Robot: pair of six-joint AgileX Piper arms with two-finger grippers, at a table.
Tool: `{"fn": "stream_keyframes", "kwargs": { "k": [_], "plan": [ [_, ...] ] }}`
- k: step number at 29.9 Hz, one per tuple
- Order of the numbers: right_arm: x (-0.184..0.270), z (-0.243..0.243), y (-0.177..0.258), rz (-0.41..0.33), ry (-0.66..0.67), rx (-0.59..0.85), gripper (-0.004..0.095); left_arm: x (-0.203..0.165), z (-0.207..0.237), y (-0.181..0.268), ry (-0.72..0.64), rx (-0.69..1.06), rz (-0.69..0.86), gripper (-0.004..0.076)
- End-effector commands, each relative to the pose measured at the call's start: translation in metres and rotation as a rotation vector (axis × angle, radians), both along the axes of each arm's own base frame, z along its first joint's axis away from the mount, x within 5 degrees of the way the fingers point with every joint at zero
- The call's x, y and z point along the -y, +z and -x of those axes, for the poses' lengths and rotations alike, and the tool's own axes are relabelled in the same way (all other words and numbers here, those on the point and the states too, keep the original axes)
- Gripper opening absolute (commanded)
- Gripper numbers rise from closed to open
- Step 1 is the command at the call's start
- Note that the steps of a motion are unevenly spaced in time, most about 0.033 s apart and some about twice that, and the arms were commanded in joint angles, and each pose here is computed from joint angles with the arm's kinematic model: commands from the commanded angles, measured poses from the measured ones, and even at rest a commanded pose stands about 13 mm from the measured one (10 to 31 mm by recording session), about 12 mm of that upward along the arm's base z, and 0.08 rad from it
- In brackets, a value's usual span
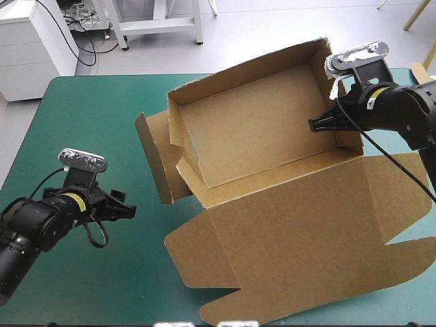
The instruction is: Fold the box
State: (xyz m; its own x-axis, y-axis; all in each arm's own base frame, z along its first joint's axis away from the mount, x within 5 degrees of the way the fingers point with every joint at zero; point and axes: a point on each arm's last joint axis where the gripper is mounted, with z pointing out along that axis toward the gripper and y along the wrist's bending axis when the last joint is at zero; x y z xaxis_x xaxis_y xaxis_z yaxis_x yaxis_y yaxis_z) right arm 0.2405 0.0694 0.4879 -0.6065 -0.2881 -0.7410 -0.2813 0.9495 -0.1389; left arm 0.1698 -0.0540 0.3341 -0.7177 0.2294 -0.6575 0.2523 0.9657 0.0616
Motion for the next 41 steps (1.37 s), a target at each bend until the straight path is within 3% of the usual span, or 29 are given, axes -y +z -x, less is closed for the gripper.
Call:
{"fn": "stream_keyframes", "kwargs": {
  "k": [1, 6, 16, 24, 35, 41],
  "plan": [
    [0.005, 0.011, 0.021, -0.034, 0.000, 0.123, -0.0022, -0.005, -0.017, 0.015, 0.055, 0.059, 0.020, 0.0440],
    [0.005, 0.011, 0.021, -0.034, 0.000, 0.123, -0.0021, -0.026, -0.036, 0.011, 0.114, 0.018, 0.055, 0.0440],
    [0.005, 0.011, 0.021, -0.034, 0.000, 0.123, -0.0022, -0.058, -0.079, -0.020, 0.008, -0.016, 0.362, 0.0440],
    [0.004, 0.011, 0.021, -0.039, 0.001, 0.121, -0.0022, -0.048, -0.102, -0.048, -0.128, -0.070, 0.575, 0.0440],
    [0.004, 0.011, 0.021, -0.039, 0.001, 0.121, -0.0022, -0.046, -0.116, -0.058, -0.144, -0.055, 0.670, 0.0440],
    [0.004, 0.010, 0.021, -0.038, 0.001, 0.120, -0.0022, -0.042, -0.117, -0.059, -0.226, -0.032, 0.701, 0.0439]
  ]
}}
